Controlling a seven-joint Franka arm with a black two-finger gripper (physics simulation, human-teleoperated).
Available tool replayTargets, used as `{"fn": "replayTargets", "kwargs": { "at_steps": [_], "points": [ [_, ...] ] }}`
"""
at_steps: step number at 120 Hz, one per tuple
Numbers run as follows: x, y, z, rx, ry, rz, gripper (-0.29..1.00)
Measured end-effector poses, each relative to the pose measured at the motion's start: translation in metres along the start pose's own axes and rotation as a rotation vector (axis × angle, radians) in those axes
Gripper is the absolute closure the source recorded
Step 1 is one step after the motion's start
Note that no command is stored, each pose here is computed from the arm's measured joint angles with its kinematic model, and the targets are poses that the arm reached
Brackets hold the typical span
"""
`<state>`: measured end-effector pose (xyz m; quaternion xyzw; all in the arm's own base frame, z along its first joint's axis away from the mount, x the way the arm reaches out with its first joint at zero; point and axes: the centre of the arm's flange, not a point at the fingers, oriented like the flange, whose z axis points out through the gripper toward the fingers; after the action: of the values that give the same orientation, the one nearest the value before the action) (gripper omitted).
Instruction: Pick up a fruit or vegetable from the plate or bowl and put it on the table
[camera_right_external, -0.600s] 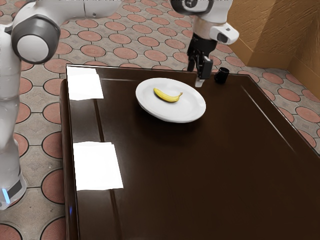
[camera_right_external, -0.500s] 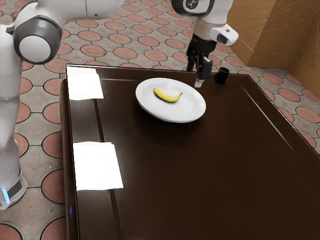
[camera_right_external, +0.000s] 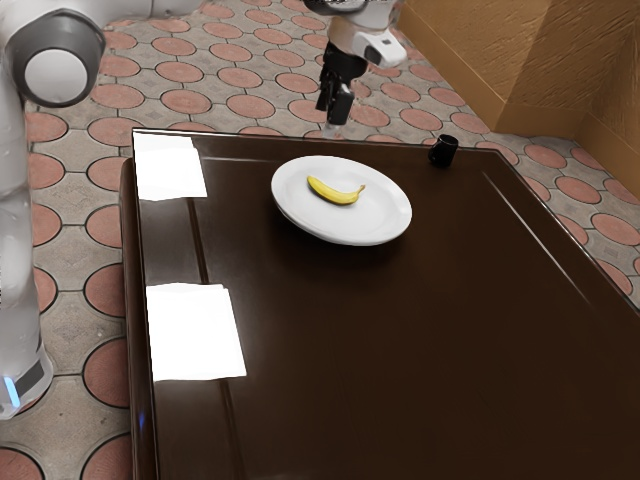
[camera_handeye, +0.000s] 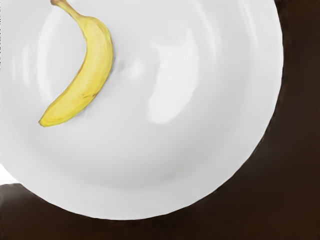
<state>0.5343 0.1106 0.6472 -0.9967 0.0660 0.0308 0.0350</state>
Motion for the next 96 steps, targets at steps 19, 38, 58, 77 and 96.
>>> {"fn": "replayTargets", "kwargs": {
  "at_steps": [19,38,58,77,96],
  "points": [
    [-0.021,-0.039,0.051,-0.012,-0.012,0.071,0.00],
    [0.015,0.015,0.068,0.010,0.028,0.310,0.00],
    [0.050,0.093,0.071,0.043,0.079,0.557,0.00],
    [0.071,0.136,0.071,0.075,0.131,0.699,0.00],
    [0.066,0.074,0.074,0.087,0.144,0.633,0.00]
  ]
}}
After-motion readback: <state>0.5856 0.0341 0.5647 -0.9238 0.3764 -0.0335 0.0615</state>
